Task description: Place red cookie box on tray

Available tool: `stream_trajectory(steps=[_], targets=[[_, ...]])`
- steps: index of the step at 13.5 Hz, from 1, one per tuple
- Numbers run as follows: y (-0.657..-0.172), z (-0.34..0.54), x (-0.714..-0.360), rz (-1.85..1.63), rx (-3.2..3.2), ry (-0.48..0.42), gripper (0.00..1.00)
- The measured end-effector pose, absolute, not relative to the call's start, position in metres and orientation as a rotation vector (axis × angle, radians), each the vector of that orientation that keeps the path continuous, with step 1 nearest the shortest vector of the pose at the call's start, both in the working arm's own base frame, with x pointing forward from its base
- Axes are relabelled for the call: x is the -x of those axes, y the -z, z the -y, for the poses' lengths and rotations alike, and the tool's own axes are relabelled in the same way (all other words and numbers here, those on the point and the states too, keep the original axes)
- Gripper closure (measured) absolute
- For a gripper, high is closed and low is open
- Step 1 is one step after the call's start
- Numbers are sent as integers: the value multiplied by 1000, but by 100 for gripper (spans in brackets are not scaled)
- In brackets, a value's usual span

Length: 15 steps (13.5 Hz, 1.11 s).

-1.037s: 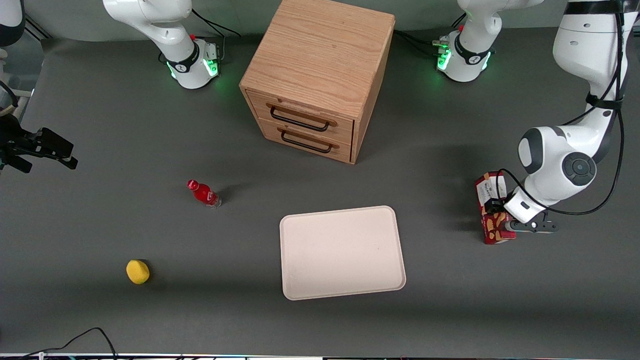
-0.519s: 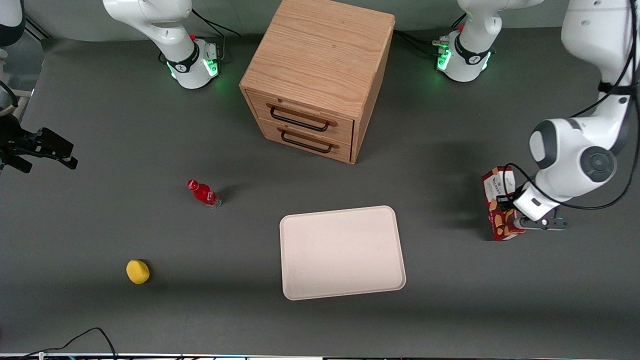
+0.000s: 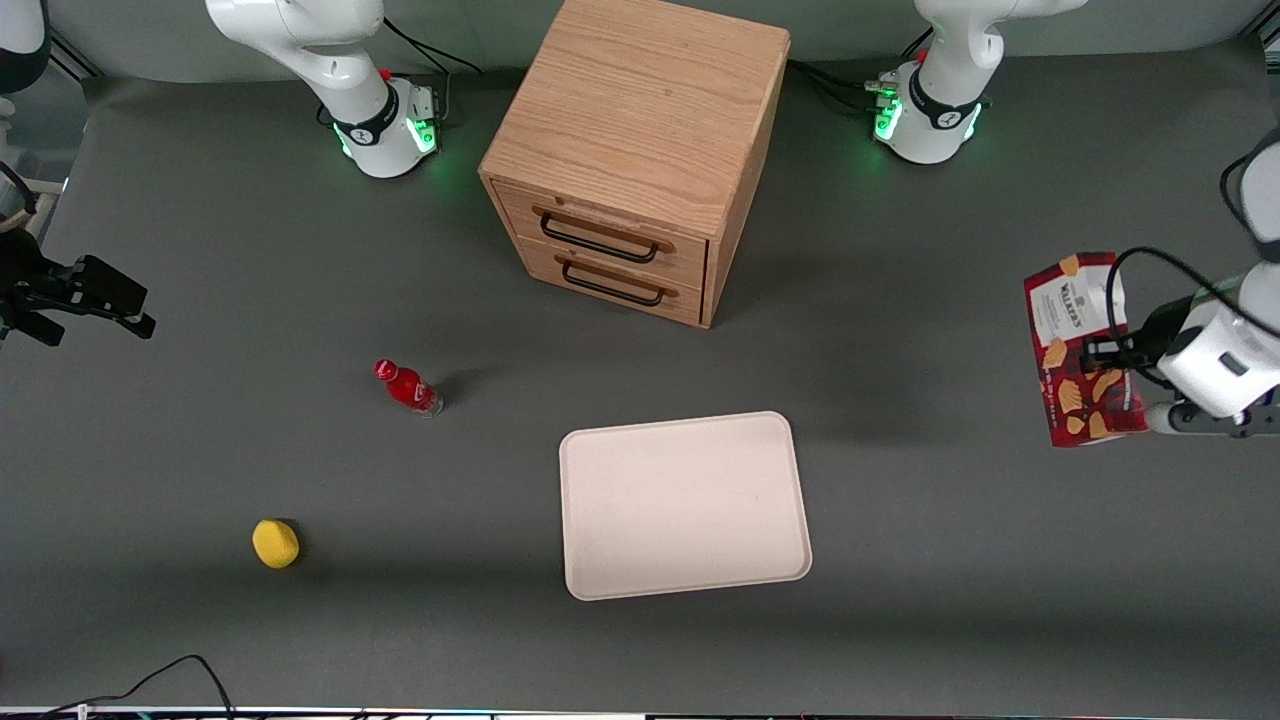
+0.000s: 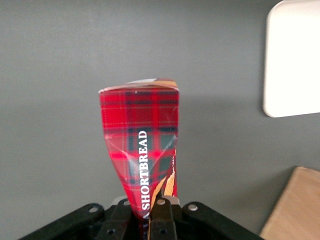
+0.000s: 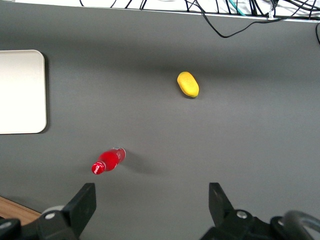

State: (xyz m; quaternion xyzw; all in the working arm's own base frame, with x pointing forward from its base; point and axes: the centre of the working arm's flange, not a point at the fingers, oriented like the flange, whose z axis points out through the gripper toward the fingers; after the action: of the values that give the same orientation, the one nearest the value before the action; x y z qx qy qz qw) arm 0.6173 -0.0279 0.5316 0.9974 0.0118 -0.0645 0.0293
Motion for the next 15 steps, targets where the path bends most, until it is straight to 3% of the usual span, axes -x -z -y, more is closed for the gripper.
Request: stream_trajectory(steps=[3,5,9,13,15], targets=[[-524,135,-617,-195,-3034,203,92],[-489,201,-630,-259,-2989,124,92],[-361,264,-667,-262,-2954,-50,92],[-245,282,-671,-256,-2952,-227,92],[-235,284,-670,-284,-2967,-265,76]])
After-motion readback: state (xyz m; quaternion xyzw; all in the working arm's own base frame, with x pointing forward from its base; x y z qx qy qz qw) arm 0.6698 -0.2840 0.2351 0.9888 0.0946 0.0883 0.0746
